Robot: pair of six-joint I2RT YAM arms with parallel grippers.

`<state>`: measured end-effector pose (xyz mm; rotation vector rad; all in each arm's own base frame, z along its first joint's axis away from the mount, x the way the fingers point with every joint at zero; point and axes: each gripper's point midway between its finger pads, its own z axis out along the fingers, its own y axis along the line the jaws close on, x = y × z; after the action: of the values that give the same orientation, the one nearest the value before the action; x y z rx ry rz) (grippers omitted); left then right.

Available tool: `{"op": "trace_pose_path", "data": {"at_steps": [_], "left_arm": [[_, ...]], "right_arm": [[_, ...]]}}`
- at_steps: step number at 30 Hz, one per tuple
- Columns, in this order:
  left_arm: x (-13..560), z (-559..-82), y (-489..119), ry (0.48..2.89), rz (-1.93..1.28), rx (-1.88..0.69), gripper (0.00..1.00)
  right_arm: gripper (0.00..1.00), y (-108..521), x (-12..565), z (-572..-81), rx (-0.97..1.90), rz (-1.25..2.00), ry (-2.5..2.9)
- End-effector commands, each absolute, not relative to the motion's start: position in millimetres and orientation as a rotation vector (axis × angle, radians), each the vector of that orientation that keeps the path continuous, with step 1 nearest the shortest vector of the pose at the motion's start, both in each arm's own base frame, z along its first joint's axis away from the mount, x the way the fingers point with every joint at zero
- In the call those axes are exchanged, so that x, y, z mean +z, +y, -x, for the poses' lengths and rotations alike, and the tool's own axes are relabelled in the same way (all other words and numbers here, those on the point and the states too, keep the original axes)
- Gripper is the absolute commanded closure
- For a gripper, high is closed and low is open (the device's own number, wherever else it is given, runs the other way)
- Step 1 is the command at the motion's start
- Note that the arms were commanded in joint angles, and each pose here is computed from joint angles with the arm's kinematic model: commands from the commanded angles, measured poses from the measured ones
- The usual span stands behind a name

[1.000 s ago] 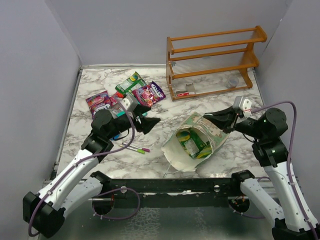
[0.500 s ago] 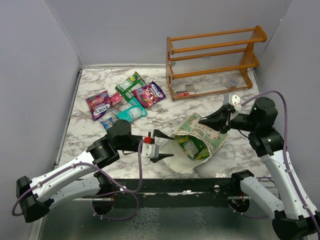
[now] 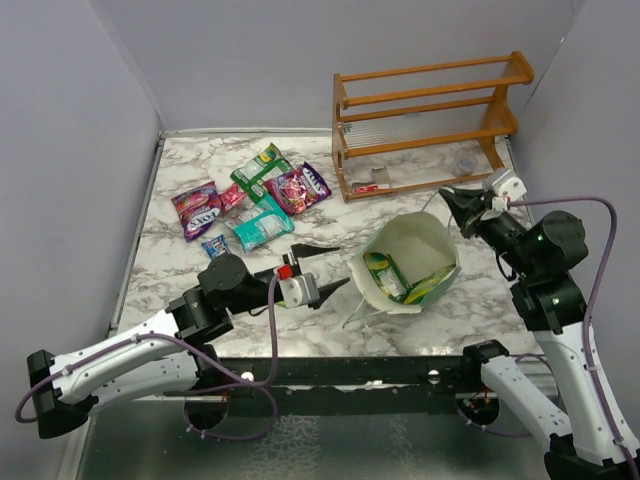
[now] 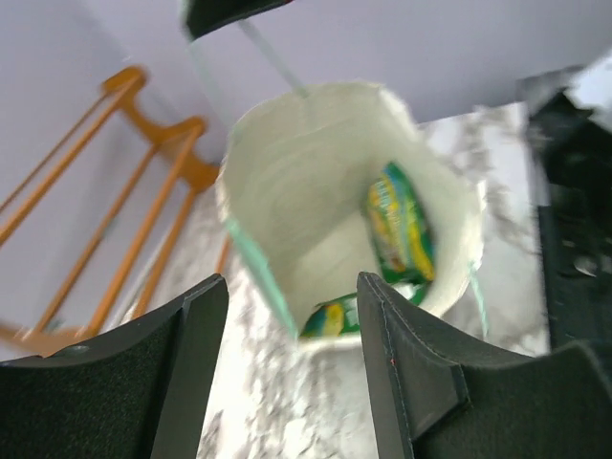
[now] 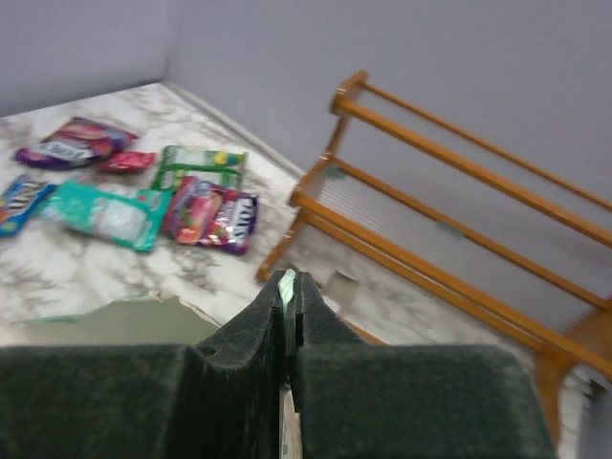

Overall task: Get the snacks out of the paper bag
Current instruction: Adjust the paper bag at the center of the board.

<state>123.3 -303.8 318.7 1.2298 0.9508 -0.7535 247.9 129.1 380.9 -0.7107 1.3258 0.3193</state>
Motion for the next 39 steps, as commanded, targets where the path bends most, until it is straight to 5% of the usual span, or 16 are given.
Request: {"op": "trace_pose_path", "data": {"at_steps": [1, 12, 18, 25, 32, 39], "left_arm": [[342.5, -176.2, -264.5, 1.115, -0.908, -0.522, 0.40], [355.7, -179.9, -226.0, 1.089, -0.735, -0.465, 0.32], [357.1, -179.3, -220.7, 1.091, -0.711, -0.468, 0.32], [355.6, -179.1, -222.3, 1.089, -0.722, -0.466, 0.31], [339.1, -166.7, -259.8, 1.075, -0.891, -0.565, 0.31], [318.8, -151.7, -310.0, 1.094, -1.022, -0.764, 0.49]], "right_arm": [[0.98, 90.0, 421.1, -294.1, 0.051, 0.526, 1.287], [0.98, 124.4, 443.9, -361.5, -0.200, 1.019, 1.121], [0.98, 156.0, 460.3, -342.9, 0.005, 1.091, 1.046], [0.98, 182.8, 351.7, -286.1, 0.443, 1.080, 1.199], [0.98, 186.8, 335.3, -248.4, 0.600, 1.048, 1.240], [0.98, 189.1, 340.8, -244.5, 0.633, 1.041, 1.237]]}}
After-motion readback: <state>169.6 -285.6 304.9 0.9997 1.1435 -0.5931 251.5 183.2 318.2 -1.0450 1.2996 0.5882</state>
